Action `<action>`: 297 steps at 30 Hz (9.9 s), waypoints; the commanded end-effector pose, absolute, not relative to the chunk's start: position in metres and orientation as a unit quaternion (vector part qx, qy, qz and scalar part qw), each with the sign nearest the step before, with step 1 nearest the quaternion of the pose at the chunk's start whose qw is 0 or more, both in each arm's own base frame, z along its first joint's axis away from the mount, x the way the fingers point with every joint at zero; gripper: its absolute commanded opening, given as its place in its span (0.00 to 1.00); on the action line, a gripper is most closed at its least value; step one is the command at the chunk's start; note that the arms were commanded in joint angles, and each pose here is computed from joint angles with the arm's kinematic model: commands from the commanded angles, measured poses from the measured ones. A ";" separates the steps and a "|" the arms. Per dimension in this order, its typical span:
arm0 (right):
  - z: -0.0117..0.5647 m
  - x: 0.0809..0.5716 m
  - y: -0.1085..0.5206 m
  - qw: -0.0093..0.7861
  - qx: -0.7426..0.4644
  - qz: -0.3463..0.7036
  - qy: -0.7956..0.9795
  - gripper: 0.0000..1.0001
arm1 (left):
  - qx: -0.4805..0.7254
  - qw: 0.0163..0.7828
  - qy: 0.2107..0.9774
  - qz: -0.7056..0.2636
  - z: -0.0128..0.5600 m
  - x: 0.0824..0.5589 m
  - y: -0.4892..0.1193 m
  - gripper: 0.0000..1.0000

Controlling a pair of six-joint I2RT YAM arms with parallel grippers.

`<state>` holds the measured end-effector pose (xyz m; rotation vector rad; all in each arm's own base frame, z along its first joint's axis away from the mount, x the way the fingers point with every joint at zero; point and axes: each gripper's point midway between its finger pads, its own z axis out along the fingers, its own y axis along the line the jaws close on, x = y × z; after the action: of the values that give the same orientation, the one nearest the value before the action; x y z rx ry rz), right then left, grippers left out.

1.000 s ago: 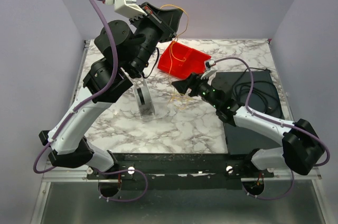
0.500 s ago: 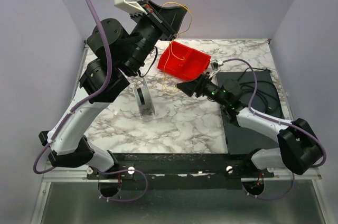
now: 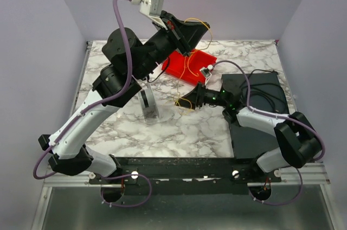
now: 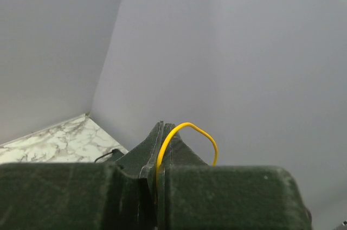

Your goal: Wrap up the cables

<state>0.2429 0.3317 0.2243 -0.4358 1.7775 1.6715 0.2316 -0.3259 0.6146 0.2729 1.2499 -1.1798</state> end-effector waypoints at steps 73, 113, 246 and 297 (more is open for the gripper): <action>0.191 0.488 0.108 0.496 0.197 0.102 0.840 0.01 | -0.038 0.755 0.544 -0.364 0.664 0.221 -0.137 0.00; 0.177 0.487 -0.052 0.411 0.342 0.029 0.845 0.84 | 0.241 0.536 0.604 -0.539 0.576 0.245 -0.334 0.00; 0.171 0.186 0.391 0.417 -0.267 0.219 0.841 0.01 | -0.063 0.455 0.824 -0.331 0.282 0.250 -0.144 0.81; 0.334 0.200 0.415 0.204 -0.242 0.731 0.605 0.01 | -0.029 0.513 0.726 -0.457 0.298 0.231 -0.172 0.63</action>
<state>0.2057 0.4179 0.3354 -0.6496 1.7078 1.9890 0.2229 -0.1655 0.2950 -0.0596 1.7720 -1.0611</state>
